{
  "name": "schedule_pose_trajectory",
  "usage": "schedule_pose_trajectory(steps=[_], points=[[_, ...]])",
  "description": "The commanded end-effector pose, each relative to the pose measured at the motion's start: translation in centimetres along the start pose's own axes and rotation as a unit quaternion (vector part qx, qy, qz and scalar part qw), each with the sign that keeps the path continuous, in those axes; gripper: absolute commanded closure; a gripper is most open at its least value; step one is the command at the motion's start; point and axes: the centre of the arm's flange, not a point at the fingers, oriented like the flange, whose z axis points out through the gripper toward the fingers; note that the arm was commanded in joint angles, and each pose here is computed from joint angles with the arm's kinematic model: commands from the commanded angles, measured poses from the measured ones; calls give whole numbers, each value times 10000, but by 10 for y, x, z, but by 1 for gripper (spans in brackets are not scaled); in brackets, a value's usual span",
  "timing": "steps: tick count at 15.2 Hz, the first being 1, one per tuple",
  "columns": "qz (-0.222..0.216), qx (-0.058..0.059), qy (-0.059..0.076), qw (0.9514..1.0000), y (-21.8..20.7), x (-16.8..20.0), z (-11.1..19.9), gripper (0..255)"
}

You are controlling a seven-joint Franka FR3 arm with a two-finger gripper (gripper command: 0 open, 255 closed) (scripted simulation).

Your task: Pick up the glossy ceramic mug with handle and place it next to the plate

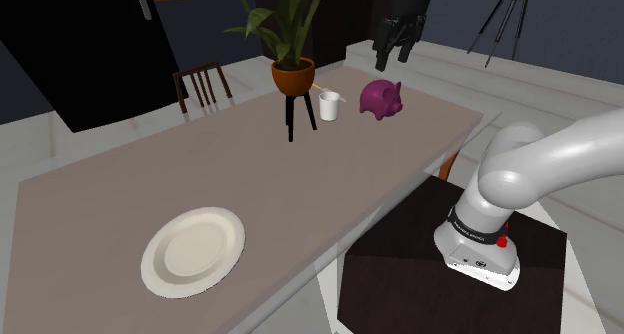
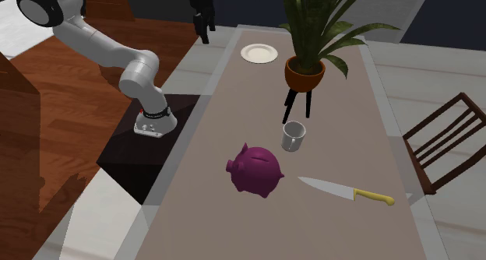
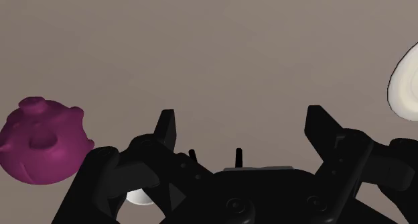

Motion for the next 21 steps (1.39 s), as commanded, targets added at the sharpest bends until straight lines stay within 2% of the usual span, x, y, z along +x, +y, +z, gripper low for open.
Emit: schedule_pose_trajectory(steps=[1, 21], points=[[0, 0, 0, 10000, 0, 0, 0, 0], [-332, -245, -287, 9987, 76, 203, 158, 0]])
